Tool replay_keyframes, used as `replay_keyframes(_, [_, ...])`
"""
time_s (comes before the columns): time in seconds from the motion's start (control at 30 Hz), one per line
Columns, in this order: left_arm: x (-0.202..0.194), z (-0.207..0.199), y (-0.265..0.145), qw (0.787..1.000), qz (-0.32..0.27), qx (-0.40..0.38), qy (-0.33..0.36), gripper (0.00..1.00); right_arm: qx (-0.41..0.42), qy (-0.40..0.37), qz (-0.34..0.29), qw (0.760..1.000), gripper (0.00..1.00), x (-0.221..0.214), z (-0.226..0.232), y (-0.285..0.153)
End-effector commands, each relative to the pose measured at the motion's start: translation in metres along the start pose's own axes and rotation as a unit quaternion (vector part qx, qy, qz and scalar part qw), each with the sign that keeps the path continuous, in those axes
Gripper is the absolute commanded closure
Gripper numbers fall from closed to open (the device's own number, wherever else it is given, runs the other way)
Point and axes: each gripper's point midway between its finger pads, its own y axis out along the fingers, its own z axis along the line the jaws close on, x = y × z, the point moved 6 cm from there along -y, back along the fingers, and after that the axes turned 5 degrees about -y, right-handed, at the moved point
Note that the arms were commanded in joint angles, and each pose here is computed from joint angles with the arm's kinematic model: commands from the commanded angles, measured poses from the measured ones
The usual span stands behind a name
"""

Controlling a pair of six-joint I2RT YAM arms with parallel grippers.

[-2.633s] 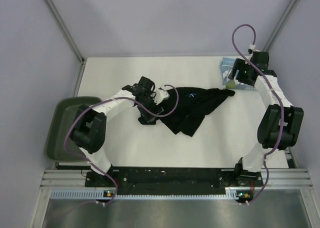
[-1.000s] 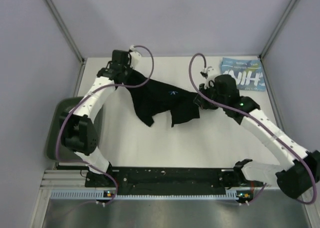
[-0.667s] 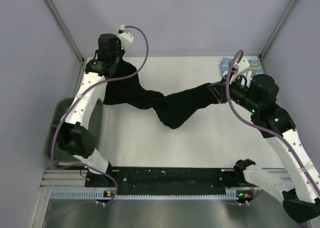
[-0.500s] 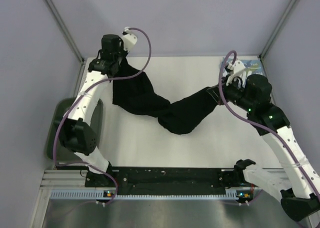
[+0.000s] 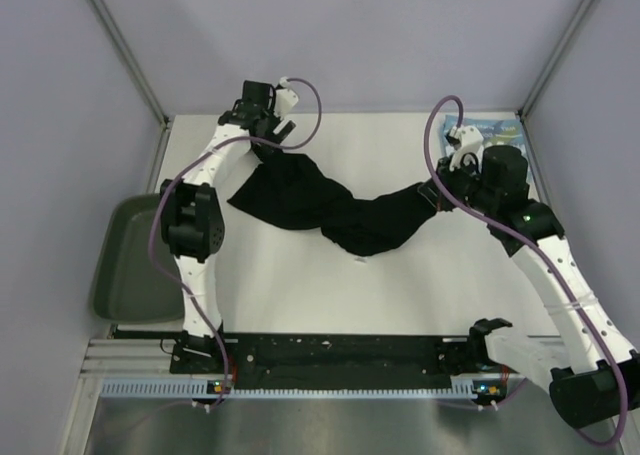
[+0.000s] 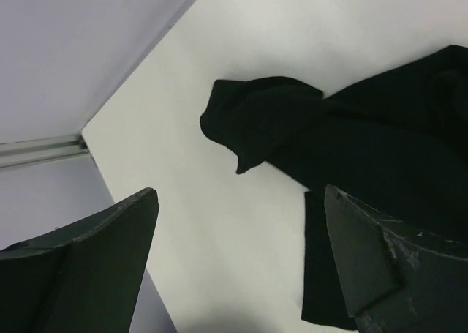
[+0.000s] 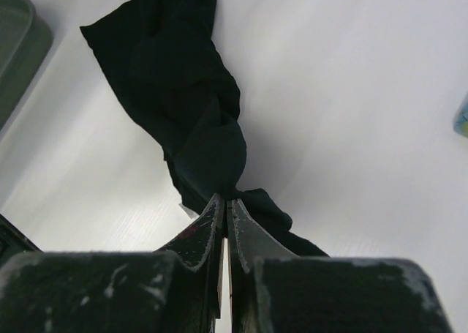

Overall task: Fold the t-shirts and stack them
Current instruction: Flatten out the tshirt

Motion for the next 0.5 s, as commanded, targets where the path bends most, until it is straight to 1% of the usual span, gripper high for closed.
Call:
replay_keyframes(0.0, [0.035, 0.013, -0.072, 0.993, -0.110, -0.036, 0.002, 0.01, 0.007, -0.001, -0.019, 1.000, 1.00, 0.006, -0.001, 0.003])
replay_keyframes(0.03, [0.028, 0.011, -0.078, 0.993, -0.109, -0.043, 0.020, 0.01, 0.007, 0.001, -0.017, 1.000, 1.00, 0.004, -0.002, 0.004])
replay_keyframes(0.13, [-0.009, -0.015, -0.086, 0.984, -0.090, -0.122, 0.094, 0.01, 0.011, 0.000, -0.014, 1.000, 1.00, 0.002, -0.004, 0.008])
replay_keyframes(0.23, [-0.057, -0.043, -0.095, 0.956, -0.060, -0.231, 0.170, 0.01, 0.015, -0.001, -0.012, 1.000, 1.00, 0.000, -0.005, 0.010])
replay_keyframes(0.27, [-0.069, -0.046, -0.098, 0.945, -0.056, -0.254, 0.199, 0.01, 0.017, -0.001, -0.012, 1.000, 1.00, 0.000, -0.005, 0.012])
replay_keyframes(0.3, [-0.082, -0.050, -0.098, 0.933, -0.057, -0.270, 0.230, 0.01, 0.018, -0.002, -0.012, 1.000, 1.00, 0.000, -0.005, 0.012])
replay_keyframes(0.4, [-0.110, -0.050, -0.091, 0.918, -0.053, -0.277, 0.280, 0.04, 0.018, -0.003, -0.010, 1.000, 1.00, -0.001, -0.006, 0.015])
replay_keyframes(0.47, [-0.124, -0.051, -0.085, 0.907, -0.044, -0.291, 0.300, 0.04, 0.022, -0.001, -0.008, 1.000, 1.00, -0.002, -0.006, 0.016])
